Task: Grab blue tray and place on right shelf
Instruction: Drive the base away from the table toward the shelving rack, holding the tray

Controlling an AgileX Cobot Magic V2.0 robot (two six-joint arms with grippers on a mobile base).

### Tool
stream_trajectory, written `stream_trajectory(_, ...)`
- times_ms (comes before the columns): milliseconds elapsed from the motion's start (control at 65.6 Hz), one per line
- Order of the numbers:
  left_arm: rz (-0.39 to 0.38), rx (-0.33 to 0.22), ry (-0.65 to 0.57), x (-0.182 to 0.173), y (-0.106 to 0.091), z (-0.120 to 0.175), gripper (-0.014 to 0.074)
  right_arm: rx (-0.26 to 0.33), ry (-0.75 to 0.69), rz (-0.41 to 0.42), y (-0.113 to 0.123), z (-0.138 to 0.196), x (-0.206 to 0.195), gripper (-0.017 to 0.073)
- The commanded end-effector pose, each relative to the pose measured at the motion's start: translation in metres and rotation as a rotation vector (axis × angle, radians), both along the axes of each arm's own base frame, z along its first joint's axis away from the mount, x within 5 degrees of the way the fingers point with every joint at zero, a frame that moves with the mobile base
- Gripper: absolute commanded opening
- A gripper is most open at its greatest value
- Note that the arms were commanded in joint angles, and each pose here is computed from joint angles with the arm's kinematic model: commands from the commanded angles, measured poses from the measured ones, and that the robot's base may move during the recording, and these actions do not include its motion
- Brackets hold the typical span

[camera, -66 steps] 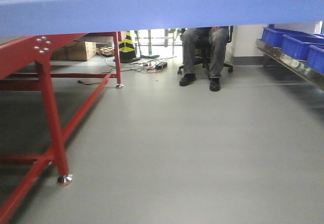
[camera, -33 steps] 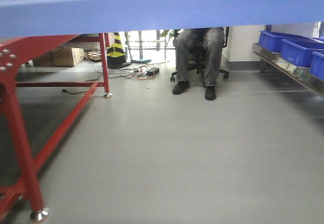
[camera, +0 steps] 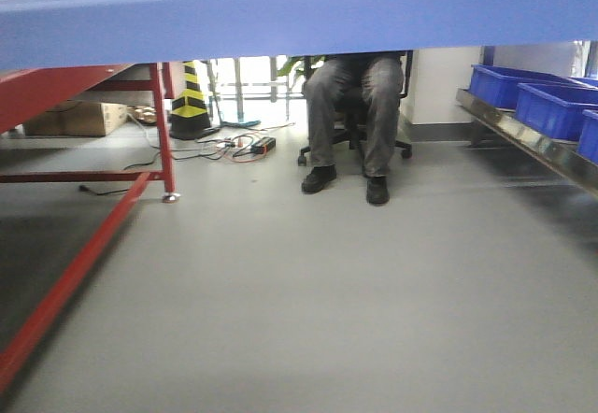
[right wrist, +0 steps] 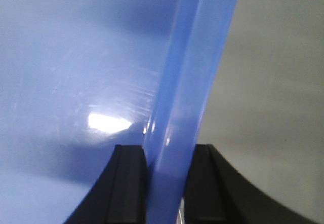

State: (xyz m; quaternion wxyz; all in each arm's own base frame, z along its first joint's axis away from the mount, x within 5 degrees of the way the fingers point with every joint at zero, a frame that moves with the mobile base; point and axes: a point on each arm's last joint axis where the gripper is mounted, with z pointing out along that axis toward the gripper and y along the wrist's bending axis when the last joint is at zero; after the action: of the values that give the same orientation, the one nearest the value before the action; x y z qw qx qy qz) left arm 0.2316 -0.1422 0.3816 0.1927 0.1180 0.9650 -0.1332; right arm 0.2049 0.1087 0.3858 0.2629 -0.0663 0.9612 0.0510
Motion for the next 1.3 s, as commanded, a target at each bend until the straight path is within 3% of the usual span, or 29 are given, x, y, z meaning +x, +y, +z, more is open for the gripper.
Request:
stream_trajectory(0,-0.062,-0.006,0.044,-0.0180,0.0013,0.0125,-0.0038,0.033,-0.121,0.039,-0.0010,0.0177,-0.0017,0.0056)
stream_trajectory(1281,-0.062,-0.006,0.044,-0.0180,0.0013,0.0125,-0.0038,0.033,-0.121,0.038,-0.0010,0.0177,-0.0017,0.0056)
